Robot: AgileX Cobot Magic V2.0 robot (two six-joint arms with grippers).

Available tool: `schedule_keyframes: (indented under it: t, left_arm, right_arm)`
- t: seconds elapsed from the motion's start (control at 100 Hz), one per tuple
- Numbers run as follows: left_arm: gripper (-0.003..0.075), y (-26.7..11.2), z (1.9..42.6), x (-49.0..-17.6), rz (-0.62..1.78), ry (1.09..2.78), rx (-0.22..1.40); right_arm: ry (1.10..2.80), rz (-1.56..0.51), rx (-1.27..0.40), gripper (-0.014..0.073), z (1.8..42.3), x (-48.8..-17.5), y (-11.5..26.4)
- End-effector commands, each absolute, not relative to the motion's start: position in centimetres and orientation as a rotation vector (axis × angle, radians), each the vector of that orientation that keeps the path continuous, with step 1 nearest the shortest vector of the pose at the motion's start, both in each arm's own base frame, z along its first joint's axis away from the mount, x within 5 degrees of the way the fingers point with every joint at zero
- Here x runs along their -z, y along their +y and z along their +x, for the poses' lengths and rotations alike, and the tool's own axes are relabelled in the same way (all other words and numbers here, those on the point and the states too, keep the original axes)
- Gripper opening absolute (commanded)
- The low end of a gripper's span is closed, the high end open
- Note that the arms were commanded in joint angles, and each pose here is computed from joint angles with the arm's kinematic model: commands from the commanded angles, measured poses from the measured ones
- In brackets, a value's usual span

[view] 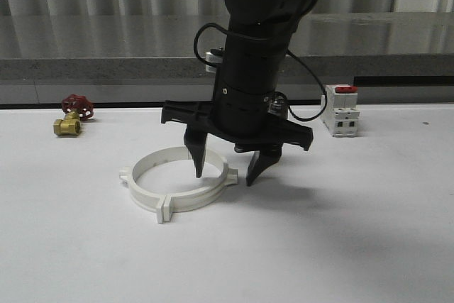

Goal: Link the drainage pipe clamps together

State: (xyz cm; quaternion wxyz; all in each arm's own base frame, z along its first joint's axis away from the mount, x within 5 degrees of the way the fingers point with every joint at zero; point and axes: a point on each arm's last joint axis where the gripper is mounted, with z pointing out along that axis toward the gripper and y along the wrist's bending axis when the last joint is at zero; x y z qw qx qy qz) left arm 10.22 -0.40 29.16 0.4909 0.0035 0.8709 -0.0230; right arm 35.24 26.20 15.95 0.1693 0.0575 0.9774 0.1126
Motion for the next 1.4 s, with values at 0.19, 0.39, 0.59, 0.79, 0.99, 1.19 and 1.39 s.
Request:
schedule_keyframes:
  t: [0.19, 0.39, 0.59, 0.79, 0.99, 1.19, 1.39]
  left_arm:
    - [-0.0021, -0.4, 10.6, -30.5, -0.002, 2.022, 0.062]
    - [-0.0021, -0.4, 10.6, -30.5, -0.002, 2.022, 0.062]
    - [-0.0021, -0.4, 10.6, -30.5, -0.002, 2.022, 0.062]
    - [-0.0021, -0.4, 10.6, -30.5, -0.002, 2.022, 0.062]
    - [-0.0021, -0.4, 10.6, -30.5, -0.002, 2.022, 0.062]
    - [-0.0021, -0.4, 10.6, -30.5, -0.002, 2.022, 0.062]
    - [-0.0021, -0.4, 10.6, -30.5, -0.002, 2.022, 0.062]
  right_arm:
    - [2.532, -0.039, -0.331, 0.0496, 35.3, -24.7, 25.1]
    - [2.447, -0.163, -0.173, 0.0496, 34.1, -29.7, 22.2]
    - [2.355, -0.141, -0.036, 0.0496, 32.4, -33.3, 17.4]
    - [2.339, 0.018, 0.059, 0.0496, 29.0, -34.3, 9.6]
    - [2.293, 0.231, 0.146, 0.0496, 23.4, -34.5, 2.2]
    - [2.212, 0.285, 0.151, 0.0486, 16.9, -34.2, -0.1]
    - [2.134, 0.316, 0.131, 0.0463, 11.5, -33.3, -1.2]
